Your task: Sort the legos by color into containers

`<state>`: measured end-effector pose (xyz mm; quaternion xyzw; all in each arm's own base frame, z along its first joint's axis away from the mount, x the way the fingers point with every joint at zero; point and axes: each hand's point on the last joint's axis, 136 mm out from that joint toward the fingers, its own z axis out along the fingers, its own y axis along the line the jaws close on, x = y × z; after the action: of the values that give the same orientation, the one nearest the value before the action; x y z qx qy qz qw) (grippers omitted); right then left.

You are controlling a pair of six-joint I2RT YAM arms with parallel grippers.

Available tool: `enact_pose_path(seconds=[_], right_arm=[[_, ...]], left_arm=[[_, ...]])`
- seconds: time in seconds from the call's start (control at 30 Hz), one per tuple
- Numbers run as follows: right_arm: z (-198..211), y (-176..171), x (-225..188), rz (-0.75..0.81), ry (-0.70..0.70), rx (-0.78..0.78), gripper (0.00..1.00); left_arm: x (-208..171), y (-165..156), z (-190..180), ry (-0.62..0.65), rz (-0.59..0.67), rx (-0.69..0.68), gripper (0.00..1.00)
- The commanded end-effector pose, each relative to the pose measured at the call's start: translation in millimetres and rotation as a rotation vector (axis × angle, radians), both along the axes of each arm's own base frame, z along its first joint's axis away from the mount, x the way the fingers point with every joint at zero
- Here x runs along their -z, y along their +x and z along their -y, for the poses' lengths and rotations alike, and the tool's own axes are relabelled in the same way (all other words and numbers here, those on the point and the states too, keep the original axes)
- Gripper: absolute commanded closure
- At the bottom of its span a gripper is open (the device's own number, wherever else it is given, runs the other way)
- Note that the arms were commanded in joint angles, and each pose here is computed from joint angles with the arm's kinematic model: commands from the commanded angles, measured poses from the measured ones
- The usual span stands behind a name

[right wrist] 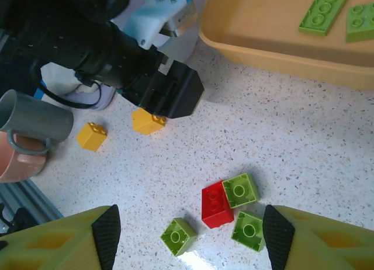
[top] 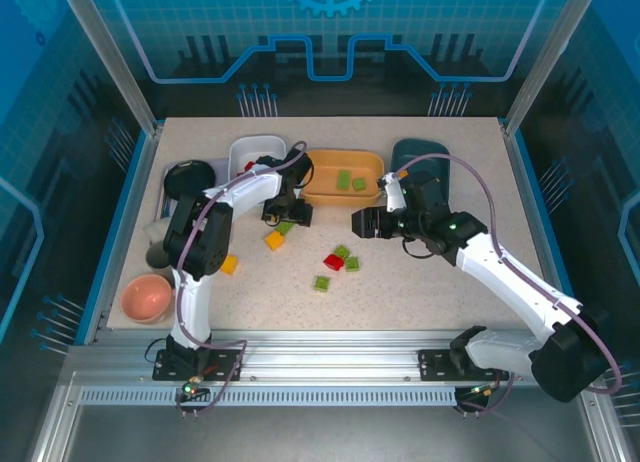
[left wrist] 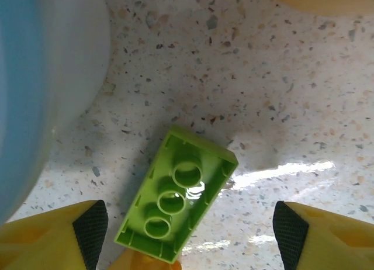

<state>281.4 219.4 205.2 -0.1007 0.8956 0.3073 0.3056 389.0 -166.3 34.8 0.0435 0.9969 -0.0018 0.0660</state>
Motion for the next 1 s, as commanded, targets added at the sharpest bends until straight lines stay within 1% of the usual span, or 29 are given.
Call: enact_pose_path(seconds=[0.0, 0.07, 0.17, 0.33, 0.4, 0.5, 0.67, 0.83, 0.97], right_arm=[[2.6, -8.1, 8.4, -0.036, -0.012, 0.009, 0.31], [3.0, -8.3, 8.8, -0.038, -0.013, 0.01, 0.31], [3.5, -7.5, 8.5, -0.037, -0.017, 0.013, 0.31], [4.3, -7.1, 9.3, -0.041, -0.022, 0.017, 0.31], [4.4, -6.7, 8.8, -0.041, -0.02, 0.018, 0.31], [3.7, -6.2, 9.0, -0.041, -0.019, 0.019, 0.31], [2.8, -4.6, 10.0, -0.043, -0.021, 0.017, 0.31], [4.3, -3.1, 4.4, -0.023, -0.031, 0.016, 0.31], [11.0, 1.4, -9.9, 0.02, -0.038, 0.039, 0.31]], left_arm=[[7.3, 5.7, -5.8, 0.042, 0.011, 0.023, 0.22], [13.9, 2.7, -6.1, 0.06, -0.001, 0.035, 0.23], [23.4, -4.6, -0.9, 0.069, -0.019, 0.053, 0.27], [32.3, -16.0, -2.1, 0.083, -0.032, 0.025, 0.39], [34.1, -19.8, -3.7, 0.083, -0.03, 0.009, 0.47], [31.5, -21.9, -3.5, 0.073, -0.019, 0.0, 0.55], [22.7, -21.9, -0.4, 0.059, 0.003, -0.015, 0.64], [-7.0, -24.3, 1.6, 0.047, 0.053, -0.063, 0.65], [-50.1, -26.1, 2.9, -0.003, 0.109, -0.113, 0.66]])
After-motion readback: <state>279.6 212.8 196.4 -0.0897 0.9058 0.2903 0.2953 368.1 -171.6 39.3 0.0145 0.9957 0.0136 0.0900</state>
